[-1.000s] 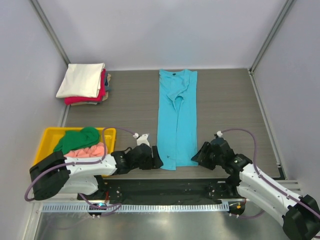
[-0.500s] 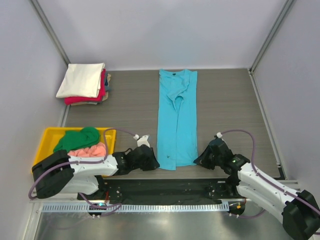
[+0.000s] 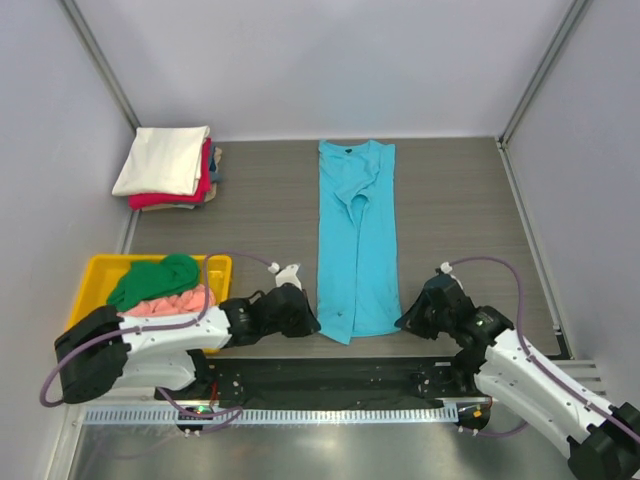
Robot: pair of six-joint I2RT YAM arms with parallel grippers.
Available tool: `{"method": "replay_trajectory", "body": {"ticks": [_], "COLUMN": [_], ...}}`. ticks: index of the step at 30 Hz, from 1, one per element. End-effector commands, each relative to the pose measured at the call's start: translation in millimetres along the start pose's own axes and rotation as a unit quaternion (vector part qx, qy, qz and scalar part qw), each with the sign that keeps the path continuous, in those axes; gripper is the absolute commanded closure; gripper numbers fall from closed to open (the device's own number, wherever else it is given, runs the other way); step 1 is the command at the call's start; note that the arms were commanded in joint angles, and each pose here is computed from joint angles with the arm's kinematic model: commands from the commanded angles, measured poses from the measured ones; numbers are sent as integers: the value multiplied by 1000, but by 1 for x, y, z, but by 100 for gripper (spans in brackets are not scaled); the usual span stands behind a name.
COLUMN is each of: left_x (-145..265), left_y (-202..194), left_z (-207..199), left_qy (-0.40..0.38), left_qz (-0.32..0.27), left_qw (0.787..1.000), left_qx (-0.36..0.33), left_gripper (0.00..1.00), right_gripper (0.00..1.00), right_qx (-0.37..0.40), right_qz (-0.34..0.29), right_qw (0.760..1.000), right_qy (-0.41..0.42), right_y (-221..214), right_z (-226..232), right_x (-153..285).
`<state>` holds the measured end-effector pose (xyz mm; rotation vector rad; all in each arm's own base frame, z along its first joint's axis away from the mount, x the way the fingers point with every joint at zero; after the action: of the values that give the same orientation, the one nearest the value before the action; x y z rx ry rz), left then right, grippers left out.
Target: Fold and stack the t-shirts
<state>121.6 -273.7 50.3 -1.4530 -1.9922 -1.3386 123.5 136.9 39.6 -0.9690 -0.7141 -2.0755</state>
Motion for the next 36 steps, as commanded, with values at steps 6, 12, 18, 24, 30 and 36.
{"method": "replay_trajectory", "body": {"ticks": [6, 12, 18, 24, 30, 36], "left_x": [43, 39, 19, -12, -49, -74], "left_y": [86, 146, 211, 257, 282, 299], "left_z": [-16, -20, -14, -3, 13, 22], "left_qy": [54, 70, 87, 106, 111, 108], "left_qz": [-91, -118, -122, -119, -100, -83], "left_qw": [994, 990, 988, 986, 988, 990], "left_qx": [-35, -34, -40, -45, -35, -29], "left_gripper": [100, 100, 100, 100, 100, 100], "right_gripper": [99, 99, 99, 99, 99, 99], "right_qx": [60, 101, 129, 120, 121, 119], "right_qz": [-87, -152, -173, -183, -165, -162], "right_qw": [994, 983, 976, 975, 978, 978], "right_qy": [18, -8, -34, -33, -43, -51], "right_y": [54, 101, 148, 195, 220, 240], "right_z": [72, 113, 141, 155, 163, 165], "right_x": [46, 52, 38, 19, -12, -31]}}
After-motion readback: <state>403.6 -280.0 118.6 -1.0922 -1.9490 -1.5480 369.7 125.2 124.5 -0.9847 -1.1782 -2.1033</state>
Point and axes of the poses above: each gripper's point midway between its finger pads, its own x axis back along the fingers, its own z axis along the line the jaws close on, y = z × x, the point moved 1 cm from there along x, back along the fingers, and after that the axes turned 7 degrees about -x, right-handed, at the moved point
